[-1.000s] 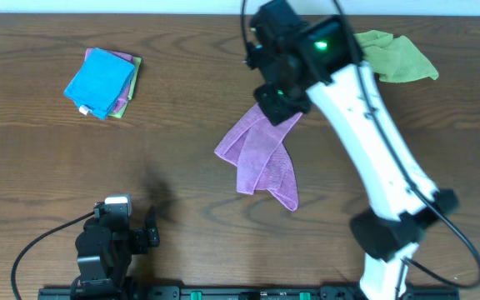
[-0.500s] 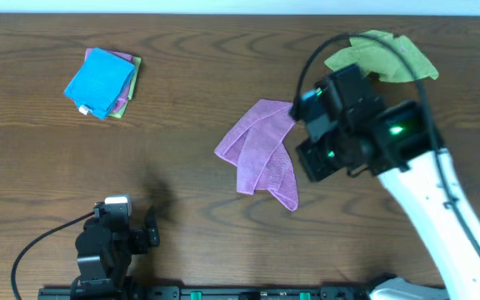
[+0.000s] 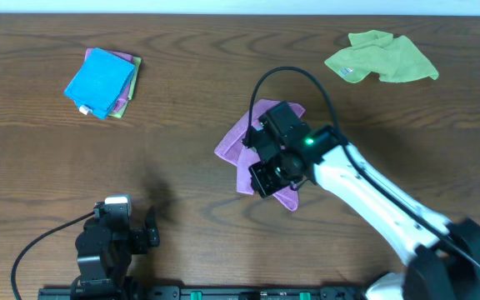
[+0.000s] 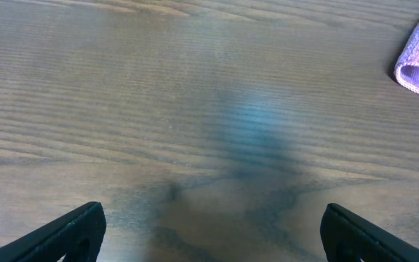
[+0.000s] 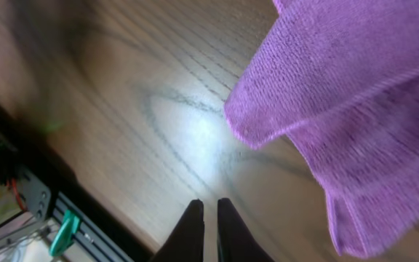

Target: Fold the cloth

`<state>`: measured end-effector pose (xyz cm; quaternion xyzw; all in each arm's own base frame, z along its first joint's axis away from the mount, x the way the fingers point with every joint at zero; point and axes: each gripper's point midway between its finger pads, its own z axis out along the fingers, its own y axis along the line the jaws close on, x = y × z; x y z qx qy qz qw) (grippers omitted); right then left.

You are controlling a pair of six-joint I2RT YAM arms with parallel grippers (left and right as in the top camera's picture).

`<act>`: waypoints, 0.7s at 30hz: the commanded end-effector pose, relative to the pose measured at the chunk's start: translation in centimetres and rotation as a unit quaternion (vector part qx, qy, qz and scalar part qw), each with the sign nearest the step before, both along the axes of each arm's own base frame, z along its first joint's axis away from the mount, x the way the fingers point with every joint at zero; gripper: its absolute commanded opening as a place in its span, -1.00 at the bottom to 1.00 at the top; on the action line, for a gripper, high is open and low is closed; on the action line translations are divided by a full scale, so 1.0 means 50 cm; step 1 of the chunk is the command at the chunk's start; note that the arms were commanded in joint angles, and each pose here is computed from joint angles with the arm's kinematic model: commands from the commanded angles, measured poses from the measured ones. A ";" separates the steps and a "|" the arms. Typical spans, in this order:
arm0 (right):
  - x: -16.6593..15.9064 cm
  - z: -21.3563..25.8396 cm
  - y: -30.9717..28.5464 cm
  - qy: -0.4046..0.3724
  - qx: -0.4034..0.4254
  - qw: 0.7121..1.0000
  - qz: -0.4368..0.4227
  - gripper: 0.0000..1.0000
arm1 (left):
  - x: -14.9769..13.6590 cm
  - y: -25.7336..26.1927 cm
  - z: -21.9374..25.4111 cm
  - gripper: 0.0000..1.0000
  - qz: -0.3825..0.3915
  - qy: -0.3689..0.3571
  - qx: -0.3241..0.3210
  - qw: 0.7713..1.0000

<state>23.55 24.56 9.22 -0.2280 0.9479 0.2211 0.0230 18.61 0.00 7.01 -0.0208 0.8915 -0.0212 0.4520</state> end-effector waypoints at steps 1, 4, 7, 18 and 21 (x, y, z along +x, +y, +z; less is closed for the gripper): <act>-0.014 -0.031 0.018 0.048 0.008 0.999 -0.013 -0.86 | -0.005 0.001 -0.013 0.91 0.003 0.010 -0.001 1.000; -0.025 -0.065 0.023 0.081 0.001 0.997 -0.011 -0.79 | -0.005 0.001 -0.013 0.91 0.003 0.010 -0.001 1.000; -0.033 -0.087 0.013 0.100 -0.015 0.995 -0.014 -0.47 | -0.005 0.001 -0.013 0.91 0.003 0.010 -0.001 1.000; -0.005 -0.126 -0.011 0.067 -0.057 0.995 -0.052 0.01 | -0.005 0.001 -0.013 0.91 0.003 0.010 -0.001 1.000; -0.002 -0.134 -0.009 0.063 -0.052 0.995 -0.060 0.01 | -0.005 0.001 -0.013 0.91 0.003 0.010 -0.001 1.000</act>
